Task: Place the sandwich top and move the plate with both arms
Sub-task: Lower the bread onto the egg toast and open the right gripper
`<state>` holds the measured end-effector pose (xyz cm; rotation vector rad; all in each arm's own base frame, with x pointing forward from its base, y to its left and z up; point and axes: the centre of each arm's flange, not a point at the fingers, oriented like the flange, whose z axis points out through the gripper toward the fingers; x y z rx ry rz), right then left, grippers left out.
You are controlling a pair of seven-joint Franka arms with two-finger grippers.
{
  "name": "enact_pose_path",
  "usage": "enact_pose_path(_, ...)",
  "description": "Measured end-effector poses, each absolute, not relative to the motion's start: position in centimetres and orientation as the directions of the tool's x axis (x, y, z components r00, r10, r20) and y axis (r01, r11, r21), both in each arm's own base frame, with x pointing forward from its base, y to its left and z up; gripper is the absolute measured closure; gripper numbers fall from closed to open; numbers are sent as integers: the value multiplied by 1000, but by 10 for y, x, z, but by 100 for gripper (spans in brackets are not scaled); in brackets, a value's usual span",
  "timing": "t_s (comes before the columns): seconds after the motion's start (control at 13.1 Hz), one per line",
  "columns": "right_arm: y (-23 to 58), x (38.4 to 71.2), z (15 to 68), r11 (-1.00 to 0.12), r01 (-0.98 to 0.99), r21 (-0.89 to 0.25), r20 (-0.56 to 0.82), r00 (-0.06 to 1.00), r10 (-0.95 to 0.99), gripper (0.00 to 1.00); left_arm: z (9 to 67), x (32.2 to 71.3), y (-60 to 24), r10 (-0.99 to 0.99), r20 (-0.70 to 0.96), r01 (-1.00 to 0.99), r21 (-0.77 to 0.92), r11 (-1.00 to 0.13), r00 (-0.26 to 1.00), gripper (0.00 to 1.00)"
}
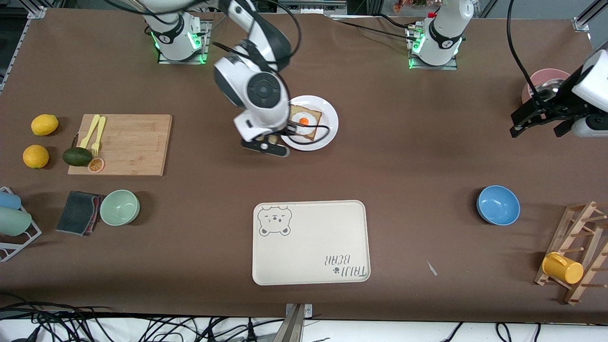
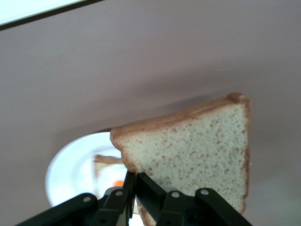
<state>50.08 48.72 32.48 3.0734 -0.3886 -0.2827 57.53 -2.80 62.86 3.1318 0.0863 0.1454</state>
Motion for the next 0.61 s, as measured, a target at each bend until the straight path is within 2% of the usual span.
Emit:
enact_pose_path(0.3,556,464,275,-970,-240,43,-192,951,-244,93,626,573,-28,55,70,55,5,-998,996,0)
enact_pose_path(0.61,567,442,255,-968,-236,89,-210,945,-250,93,623,569,-28,55,30,55,1,-998,998,0)
